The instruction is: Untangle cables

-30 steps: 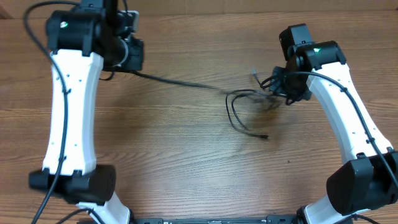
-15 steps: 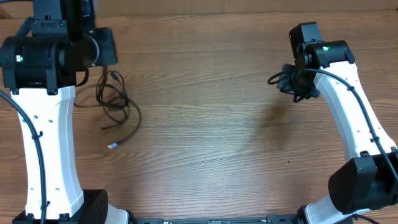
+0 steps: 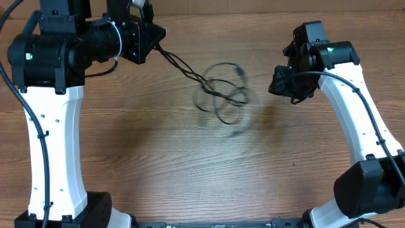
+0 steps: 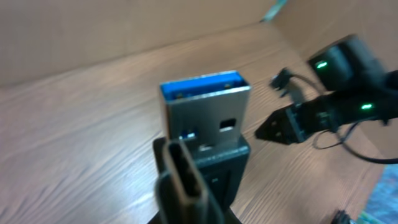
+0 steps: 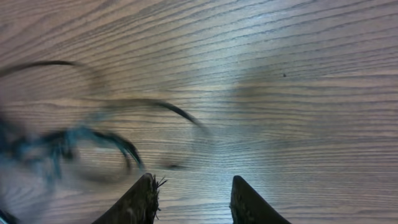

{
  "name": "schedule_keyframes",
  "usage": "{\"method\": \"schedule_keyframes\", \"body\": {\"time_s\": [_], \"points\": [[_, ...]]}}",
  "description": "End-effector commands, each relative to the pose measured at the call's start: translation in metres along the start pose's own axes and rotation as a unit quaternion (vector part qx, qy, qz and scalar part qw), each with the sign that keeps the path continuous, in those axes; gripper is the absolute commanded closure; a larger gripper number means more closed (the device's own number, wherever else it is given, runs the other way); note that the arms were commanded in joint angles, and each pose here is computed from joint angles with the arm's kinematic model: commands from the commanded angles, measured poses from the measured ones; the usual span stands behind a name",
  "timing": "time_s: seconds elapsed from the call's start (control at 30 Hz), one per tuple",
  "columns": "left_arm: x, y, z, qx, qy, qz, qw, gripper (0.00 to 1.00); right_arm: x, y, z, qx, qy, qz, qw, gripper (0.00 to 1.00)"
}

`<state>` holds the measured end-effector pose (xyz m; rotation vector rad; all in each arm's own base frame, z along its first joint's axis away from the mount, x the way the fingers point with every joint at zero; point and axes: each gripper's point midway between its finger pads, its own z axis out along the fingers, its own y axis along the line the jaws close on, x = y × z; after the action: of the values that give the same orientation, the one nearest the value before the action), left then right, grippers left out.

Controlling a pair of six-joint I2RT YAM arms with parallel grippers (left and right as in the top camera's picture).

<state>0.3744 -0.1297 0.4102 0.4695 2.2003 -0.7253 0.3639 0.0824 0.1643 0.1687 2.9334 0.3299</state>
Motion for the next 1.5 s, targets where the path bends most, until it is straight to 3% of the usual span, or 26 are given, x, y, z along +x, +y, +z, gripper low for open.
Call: {"method": "schedule_keyframes", "body": {"time_s": [0.0,0.03,0.07,0.13,0.17,0.53,0.8,0.97,1.1,1.23,1.33,1.47], "points": [[0.007,0.033,-0.009,-0.1,0.015,0.006,0.995,0.93,-0.001,0.003,-0.003,-0.008,-0.005,-0.008,1.0,0.62],[0.011,0.043,-0.009,-0.127,0.025,0.002,0.992,0.9,-0.001,0.003,-0.003,-0.008,-0.004,-0.007,1.0,0.61],[0.018,0.054,-0.009,-0.155,0.041,-0.006,0.987,0.57,0.001,0.004,-0.003,-0.009,-0.001,-0.008,1.0,0.58],[0.024,0.057,-0.006,-0.157,0.054,-0.014,0.986,0.12,0.003,0.004,-0.003,-0.01,0.004,-0.007,1.0,0.55],[0.026,0.058,-0.003,-0.155,0.06,-0.018,0.986,0.0,0.004,0.003,-0.003,-0.009,0.006,-0.008,1.0,0.54],[0.064,0.073,0.022,-0.16,0.148,-0.069,0.974,0.0,0.011,0.001,-0.003,-0.005,0.019,-0.009,1.0,0.48],[0.108,0.091,-0.007,-0.292,0.229,-0.13,0.919,0.01,0.016,-0.001,-0.003,0.0,0.03,-0.006,1.0,0.48],[0.126,0.084,-0.004,-0.289,0.252,-0.151,0.911,0.0,0.027,-0.01,-0.005,0.023,0.05,0.013,0.998,0.45],[0.161,0.079,-0.005,-0.3,0.292,-0.181,0.89,0.0,0.04,-0.037,-0.012,0.102,0.062,0.062,0.991,0.44],[0.199,0.076,-0.015,-0.328,0.323,-0.195,0.866,0.01,0.052,-0.042,-0.029,0.116,0.06,0.08,0.988,0.43],[0.208,0.071,-0.009,-0.334,0.296,-0.162,0.88,0.01,0.057,-0.039,-0.048,0.106,0.029,0.092,0.99,0.42],[0.204,0.045,0.023,-0.28,0.225,-0.098,0.928,0.01,0.06,-0.037,-0.074,0.089,-0.029,0.115,0.989,0.38]]}}
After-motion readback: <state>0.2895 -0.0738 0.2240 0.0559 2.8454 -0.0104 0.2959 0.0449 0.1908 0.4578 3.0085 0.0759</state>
